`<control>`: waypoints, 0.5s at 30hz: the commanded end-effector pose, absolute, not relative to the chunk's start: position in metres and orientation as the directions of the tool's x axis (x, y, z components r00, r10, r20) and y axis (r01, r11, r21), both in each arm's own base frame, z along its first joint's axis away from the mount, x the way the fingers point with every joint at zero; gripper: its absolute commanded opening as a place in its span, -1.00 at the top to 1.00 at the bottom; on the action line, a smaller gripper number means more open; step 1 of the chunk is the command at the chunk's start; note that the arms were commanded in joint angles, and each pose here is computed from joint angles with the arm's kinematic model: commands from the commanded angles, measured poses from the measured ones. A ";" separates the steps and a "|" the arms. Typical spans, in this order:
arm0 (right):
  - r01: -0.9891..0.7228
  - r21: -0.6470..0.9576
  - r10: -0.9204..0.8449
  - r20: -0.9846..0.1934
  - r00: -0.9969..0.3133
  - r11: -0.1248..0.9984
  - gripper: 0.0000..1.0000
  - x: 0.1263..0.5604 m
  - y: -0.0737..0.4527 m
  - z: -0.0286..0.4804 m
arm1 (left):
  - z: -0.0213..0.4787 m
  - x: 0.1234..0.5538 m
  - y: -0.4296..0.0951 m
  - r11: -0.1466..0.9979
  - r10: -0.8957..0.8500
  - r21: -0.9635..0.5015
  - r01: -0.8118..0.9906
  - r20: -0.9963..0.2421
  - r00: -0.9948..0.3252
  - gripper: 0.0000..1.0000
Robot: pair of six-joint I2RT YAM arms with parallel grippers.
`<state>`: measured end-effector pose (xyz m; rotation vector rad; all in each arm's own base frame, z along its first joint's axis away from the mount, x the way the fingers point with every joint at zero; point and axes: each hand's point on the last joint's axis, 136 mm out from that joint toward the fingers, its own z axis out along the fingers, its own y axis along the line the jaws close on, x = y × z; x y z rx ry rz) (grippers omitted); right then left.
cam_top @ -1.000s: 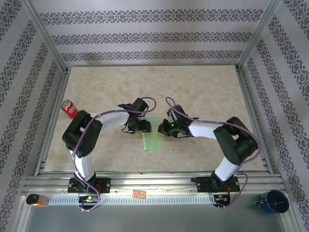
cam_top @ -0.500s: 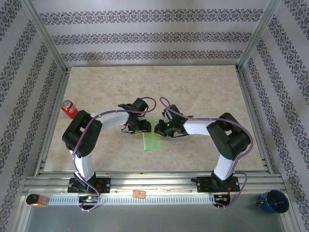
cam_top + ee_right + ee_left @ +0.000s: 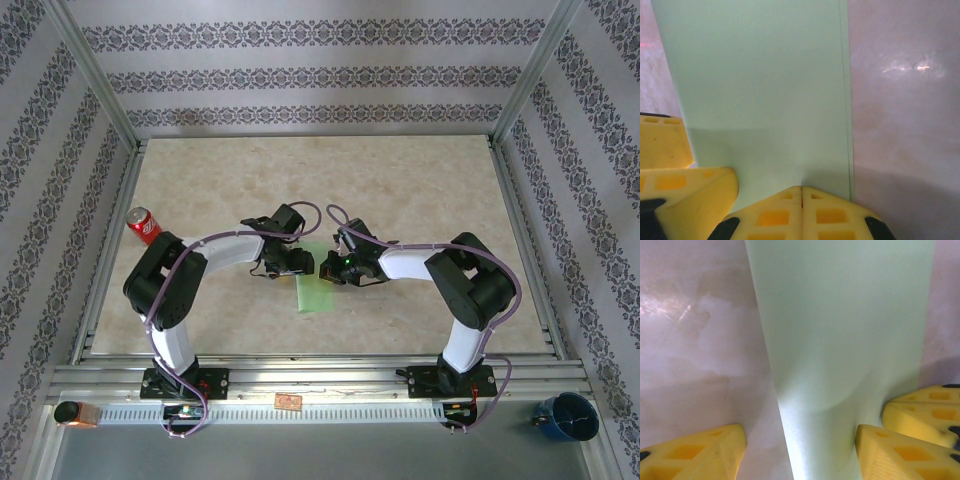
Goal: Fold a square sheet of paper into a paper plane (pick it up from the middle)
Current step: Hold the square sheet of paper at the center of the table.
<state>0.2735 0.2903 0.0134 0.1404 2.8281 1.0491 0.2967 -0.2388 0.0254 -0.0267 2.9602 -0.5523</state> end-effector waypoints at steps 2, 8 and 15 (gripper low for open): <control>0.099 0.513 0.121 -0.010 -0.993 0.852 1.00 0.249 0.264 -0.030 | 0.041 0.293 -0.227 0.929 -0.078 -0.370 -0.012 -0.163 -0.984 -0.26; 0.103 0.505 0.127 -0.013 -0.992 0.857 1.00 0.251 0.263 -0.028 | 0.086 0.303 -0.239 0.812 -0.137 -0.583 0.029 -0.239 -0.961 0.02; 0.109 0.505 0.134 -0.013 -0.991 0.856 1.00 0.251 0.263 -0.027 | 0.083 0.301 -0.258 0.707 -0.144 -0.706 0.039 -0.197 -0.970 0.60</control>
